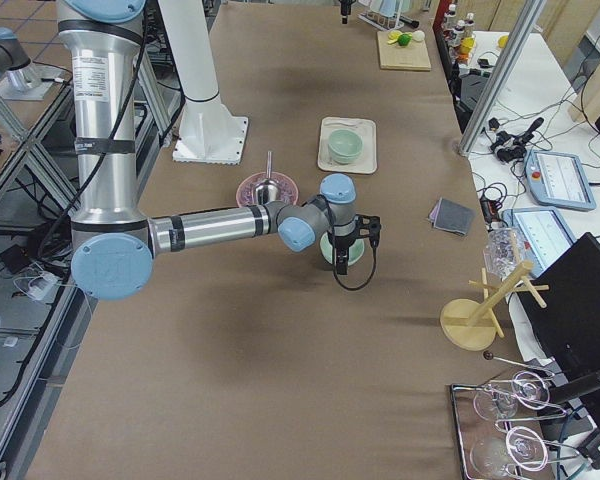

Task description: Stack green bowls together

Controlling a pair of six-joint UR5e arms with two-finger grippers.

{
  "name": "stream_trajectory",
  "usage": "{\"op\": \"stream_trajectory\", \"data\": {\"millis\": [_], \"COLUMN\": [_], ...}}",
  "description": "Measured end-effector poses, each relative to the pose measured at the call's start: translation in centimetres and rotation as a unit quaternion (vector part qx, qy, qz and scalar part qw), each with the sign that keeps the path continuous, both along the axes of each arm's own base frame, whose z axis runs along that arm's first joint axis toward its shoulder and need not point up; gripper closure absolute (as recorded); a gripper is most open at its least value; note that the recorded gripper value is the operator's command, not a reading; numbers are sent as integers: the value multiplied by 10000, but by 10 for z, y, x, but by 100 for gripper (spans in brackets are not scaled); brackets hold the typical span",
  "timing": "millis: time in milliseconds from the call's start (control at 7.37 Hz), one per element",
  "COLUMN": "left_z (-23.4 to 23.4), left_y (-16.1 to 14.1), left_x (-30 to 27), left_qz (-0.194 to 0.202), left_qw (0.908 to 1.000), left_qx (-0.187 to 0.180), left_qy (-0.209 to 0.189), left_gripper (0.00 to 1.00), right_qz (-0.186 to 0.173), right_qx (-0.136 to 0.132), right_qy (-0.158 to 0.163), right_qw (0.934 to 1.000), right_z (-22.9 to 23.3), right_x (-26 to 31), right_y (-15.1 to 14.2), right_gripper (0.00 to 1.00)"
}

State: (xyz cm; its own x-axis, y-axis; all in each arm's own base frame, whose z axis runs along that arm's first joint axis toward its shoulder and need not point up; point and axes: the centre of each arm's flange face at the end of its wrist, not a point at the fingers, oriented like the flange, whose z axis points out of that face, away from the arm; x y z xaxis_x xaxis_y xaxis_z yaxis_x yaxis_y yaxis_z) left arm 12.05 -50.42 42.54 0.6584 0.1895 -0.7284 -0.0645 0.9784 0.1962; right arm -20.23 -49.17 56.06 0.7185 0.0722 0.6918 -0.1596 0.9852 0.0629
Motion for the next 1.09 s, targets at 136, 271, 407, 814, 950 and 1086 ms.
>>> {"op": "stream_trajectory", "data": {"millis": [136,271,407,814,950,1086], "left_z": [2,2,3,3,2,2], "left_y": [1,1,1,1,1,1], "left_x": [-2,-2,-2,-2,-2,-2], "left_qz": [0,-4,-5,-16,-19,-23], "left_qw": [10000,10000,10000,10000,10000,10000], "left_qx": [-6,-16,-21,-40,-42,-44], "left_qy": [-2,0,2,11,12,14], "left_gripper": [2,2,2,2,2,2], "right_qz": [-19,-37,-50,-74,-78,-80], "right_qx": [-28,-51,-68,-104,-120,-143], "right_qy": [-8,-12,-16,-24,-19,-10], "right_qw": [10000,10000,10000,9999,9999,9999], "right_z": [1,1,2,5,7,10], "right_x": [-8,-12,-13,-11,-11,-9], "right_y": [-1,-1,1,5,7,9], "right_gripper": [55,56,61,83,98,100]}}
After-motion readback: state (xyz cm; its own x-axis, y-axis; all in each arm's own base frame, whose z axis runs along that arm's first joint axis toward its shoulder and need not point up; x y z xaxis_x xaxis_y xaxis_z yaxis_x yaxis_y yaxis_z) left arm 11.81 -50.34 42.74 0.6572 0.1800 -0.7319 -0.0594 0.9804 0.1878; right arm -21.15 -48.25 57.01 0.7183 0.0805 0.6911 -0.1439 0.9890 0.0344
